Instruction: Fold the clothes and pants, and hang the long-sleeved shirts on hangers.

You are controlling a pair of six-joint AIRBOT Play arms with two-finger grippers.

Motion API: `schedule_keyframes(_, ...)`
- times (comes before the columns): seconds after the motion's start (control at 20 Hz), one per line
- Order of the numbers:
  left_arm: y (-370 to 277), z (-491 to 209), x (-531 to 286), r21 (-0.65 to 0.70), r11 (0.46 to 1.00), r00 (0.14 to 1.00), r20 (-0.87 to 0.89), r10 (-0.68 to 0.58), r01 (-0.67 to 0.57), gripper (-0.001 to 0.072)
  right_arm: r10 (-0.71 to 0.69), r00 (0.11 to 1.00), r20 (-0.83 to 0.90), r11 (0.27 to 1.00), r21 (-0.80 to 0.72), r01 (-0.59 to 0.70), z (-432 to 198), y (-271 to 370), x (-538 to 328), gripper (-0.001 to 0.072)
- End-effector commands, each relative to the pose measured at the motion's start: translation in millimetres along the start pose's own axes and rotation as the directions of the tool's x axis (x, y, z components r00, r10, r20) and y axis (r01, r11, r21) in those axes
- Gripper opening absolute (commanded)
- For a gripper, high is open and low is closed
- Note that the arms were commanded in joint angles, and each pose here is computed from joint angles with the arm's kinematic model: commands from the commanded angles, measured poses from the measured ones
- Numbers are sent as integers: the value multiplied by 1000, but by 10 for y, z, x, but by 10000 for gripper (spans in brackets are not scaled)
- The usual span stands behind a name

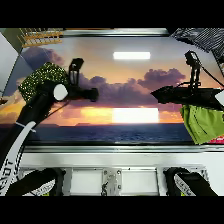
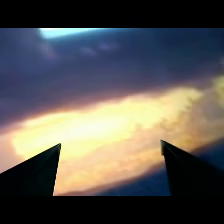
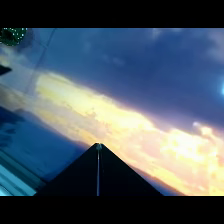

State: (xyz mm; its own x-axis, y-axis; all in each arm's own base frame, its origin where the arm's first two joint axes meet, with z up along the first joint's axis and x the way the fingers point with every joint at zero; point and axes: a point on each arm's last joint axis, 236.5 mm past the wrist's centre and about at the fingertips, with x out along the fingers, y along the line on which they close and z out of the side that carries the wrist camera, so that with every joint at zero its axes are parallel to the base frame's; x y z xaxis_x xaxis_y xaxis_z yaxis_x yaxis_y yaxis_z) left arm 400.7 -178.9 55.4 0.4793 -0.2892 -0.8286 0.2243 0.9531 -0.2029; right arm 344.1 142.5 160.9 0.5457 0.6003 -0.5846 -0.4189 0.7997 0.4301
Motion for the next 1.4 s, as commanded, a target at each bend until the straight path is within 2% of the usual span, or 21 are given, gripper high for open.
schedule_keyframes(0.0,1247,277,8,-104,965,970,-12,241,-241,693,1,1000,-1,1000,1,-1,-3,0,4,17)
schedule_keyframes(0.15,2125,235,232,-257,912,947,-88,309,-321,692,1,1000,-2,1000,1,-1,-4,0,5,18)
schedule_keyframes(0.3,2611,-55,597,-324,871,927,-197,319,-369,693,1,1000,-2,1000,1,-1,-4,0,5,18)
schedule_keyframes(0.55,2820,-380,1110,-326,859,903,-310,297,-394,693,1,1000,-2,1000,1,-1,-4,0,5,18)
schedule_keyframes(0.75,2825,-342,1209,-338,855,905,-305,296,-394,690,1,1000,-1,1000,1,-1,-3,0,4,18)
schedule_keyframes(0.8,2821,-352,1205,-357,845,904,-310,294,-398,518,0,1000,-2,1000,1,0,-4,-1,5,18)
schedule_keyframes(0.85,2810,-375,1201,-360,844,902,-319,290,-398,226,1,1000,-2,1000,1,-1,-4,0,5,18)
schedule_keyframes(0.9,2793,-397,1181,-360,843,900,-331,285,-400,5,1,1000,-1,1000,1,-1,-3,1,4,17)
schedule_keyframes(1.0,2641,-271,1079,-389,849,921,-300,249,-357,2,1,1000,-2,1000,1,-1,-4,0,5,17)
schedule_keyframes(1.15,2063,266,697,-328,912,967,-144,209,-246,2,1,1000,-1,1000,1,-1,-2,2,4,17)
schedule_keyframes(1.35,446,650,162,-138,990,1000,6,12,-11,2,1,1000,6,1000,4,-1,13,2,5,17)
